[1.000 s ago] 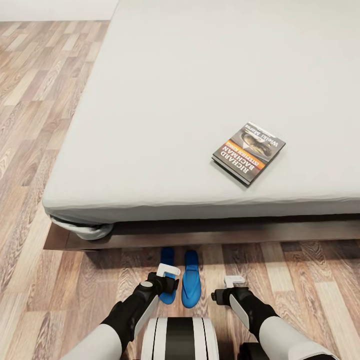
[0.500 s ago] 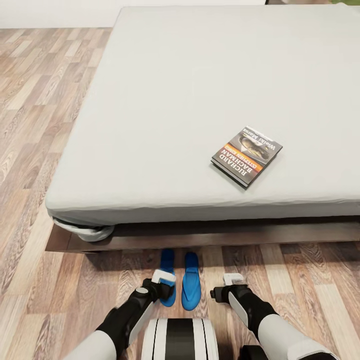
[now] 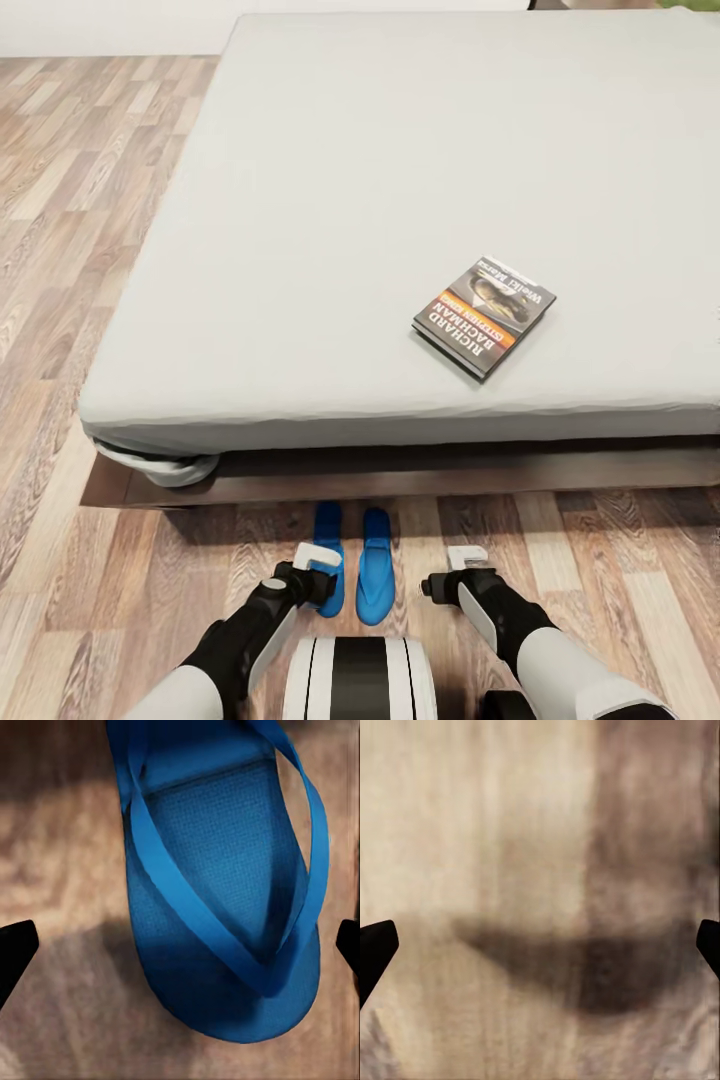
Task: In the bedroom, move the book from the bed onto either nightstand, and place the two sandals side by side next to the bed.
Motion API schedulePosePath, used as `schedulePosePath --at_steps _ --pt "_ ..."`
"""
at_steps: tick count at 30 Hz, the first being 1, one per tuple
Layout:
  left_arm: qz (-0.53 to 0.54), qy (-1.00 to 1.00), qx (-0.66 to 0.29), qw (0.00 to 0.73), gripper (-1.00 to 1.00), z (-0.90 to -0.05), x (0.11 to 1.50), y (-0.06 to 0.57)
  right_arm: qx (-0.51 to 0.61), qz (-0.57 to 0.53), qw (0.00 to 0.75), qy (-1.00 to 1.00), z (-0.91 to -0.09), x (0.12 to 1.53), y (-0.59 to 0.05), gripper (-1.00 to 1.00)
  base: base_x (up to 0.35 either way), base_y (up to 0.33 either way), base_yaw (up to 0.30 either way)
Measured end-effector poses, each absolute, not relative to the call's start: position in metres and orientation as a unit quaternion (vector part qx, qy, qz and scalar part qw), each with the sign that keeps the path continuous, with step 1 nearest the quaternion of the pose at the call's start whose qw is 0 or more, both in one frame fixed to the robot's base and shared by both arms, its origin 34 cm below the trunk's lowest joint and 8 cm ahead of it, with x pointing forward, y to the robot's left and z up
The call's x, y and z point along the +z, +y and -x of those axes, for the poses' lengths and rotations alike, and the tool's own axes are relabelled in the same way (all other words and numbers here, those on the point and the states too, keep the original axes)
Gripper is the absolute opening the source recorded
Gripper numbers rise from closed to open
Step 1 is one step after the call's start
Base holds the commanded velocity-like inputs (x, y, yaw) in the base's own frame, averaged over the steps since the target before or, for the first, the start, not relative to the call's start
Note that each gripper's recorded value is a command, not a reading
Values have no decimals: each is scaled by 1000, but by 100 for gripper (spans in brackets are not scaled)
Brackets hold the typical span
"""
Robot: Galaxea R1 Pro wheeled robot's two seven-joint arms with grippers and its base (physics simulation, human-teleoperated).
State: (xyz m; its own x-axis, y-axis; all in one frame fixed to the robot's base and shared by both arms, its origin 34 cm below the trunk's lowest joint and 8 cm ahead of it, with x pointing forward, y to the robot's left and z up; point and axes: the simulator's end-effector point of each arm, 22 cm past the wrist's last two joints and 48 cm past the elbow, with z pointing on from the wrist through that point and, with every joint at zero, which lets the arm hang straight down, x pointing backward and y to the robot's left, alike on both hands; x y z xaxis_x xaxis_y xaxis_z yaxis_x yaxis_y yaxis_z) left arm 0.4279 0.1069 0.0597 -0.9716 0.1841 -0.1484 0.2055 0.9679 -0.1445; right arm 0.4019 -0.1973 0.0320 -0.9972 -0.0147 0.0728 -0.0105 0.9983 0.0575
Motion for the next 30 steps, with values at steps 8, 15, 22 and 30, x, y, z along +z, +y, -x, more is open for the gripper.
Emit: schedulePosePath --at_steps 8,15,22,30 --pt "-91 991 -78 66 100 -428 59 110 -29 -6 37 -999 -402 32 -197 100 62 -287 0" --pt "-90 991 -78 65 100 -428 59 110 -29 -6 37 -999 -402 32 -198 100 -61 -338 0" --pt "-90 991 -78 65 100 -428 59 110 -29 -5 38 -999 -401 32 -197 100 -137 -333 0" --pt "-90 991 -78 65 100 -428 59 110 -29 -6 38 -999 -401 32 -198 100 -141 -331 0"
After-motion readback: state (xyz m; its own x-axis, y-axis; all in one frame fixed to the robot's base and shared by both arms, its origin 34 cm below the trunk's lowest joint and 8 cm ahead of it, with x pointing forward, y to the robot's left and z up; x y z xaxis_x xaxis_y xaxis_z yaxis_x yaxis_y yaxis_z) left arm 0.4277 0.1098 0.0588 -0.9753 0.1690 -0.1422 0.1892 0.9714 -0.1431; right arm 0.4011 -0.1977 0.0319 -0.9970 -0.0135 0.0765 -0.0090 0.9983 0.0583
